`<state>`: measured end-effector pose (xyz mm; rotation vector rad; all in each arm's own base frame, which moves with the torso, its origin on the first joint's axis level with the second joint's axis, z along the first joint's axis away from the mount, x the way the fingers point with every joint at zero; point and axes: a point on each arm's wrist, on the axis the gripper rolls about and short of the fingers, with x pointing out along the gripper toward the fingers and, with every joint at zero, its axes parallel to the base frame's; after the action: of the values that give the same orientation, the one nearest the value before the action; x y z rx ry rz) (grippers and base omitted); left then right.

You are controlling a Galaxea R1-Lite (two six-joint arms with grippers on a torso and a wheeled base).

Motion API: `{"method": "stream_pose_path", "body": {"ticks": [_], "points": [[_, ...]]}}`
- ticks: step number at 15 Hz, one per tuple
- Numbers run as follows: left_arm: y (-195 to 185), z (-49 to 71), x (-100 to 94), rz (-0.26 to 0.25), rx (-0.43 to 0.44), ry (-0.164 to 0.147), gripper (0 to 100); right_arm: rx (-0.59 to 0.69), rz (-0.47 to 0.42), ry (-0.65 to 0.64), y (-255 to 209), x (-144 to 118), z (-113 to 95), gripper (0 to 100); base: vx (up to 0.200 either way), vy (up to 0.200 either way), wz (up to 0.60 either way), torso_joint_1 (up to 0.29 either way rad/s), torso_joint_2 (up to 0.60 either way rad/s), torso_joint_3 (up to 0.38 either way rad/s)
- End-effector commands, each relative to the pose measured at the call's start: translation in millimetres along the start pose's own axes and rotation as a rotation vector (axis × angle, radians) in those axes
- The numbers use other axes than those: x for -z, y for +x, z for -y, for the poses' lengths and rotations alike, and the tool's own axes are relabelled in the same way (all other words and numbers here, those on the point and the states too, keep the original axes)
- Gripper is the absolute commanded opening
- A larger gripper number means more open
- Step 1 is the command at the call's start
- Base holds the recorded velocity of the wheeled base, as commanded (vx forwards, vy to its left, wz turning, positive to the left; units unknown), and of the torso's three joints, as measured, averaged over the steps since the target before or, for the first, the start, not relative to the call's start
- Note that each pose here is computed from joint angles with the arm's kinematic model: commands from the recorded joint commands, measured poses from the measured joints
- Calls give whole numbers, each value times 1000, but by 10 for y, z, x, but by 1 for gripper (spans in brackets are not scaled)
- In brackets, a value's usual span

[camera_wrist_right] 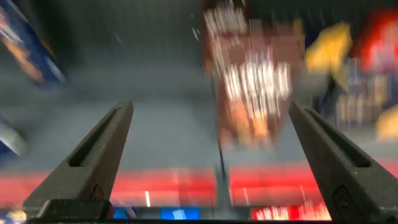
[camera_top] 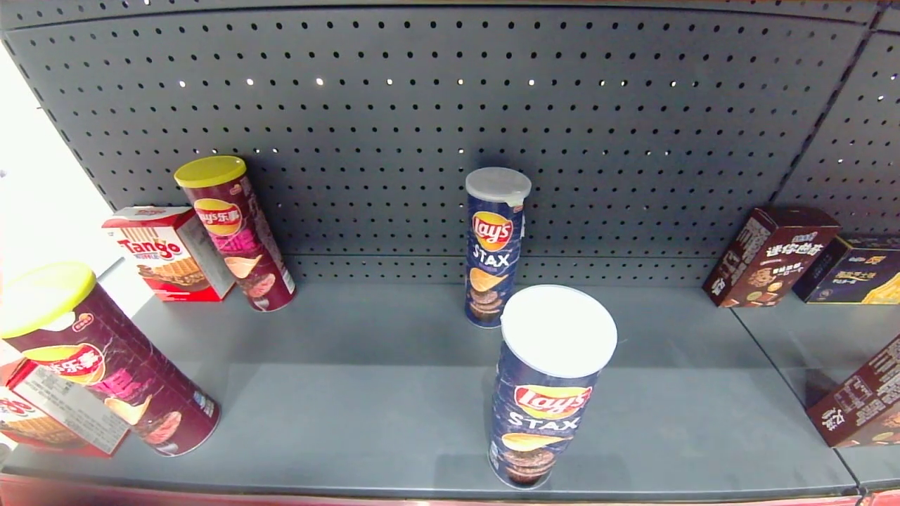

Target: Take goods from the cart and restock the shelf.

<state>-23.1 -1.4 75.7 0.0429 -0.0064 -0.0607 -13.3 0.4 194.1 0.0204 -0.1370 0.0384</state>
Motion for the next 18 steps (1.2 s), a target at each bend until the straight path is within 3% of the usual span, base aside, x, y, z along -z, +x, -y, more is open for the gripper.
{"method": "stream_pose_path", "body": {"ticks": [1,5,8,12,18], "points": [[2,0,-1,-2,1,0,100,-239,-110,-52,743,-556,-71,100,0,0,0,0,0,0],[2,0,-1,-2,-1,-1,100,-531,-237,-116,1232,-501,-392,100,0,0,0,0,0,0],[2,0,-1,-2,-1,-3,100,-642,-353,-134,1457,-308,-645,100,0,0,0,0,0,0],[2,0,-1,-2,-1,-3,100,-725,-410,-149,1710,-104,-937,100,0,0,0,0,0,0],[2,0,-1,-2,-1,-3,100,-799,-488,-174,1650,126,-1071,100,0,0,0,0,0,0]]}}
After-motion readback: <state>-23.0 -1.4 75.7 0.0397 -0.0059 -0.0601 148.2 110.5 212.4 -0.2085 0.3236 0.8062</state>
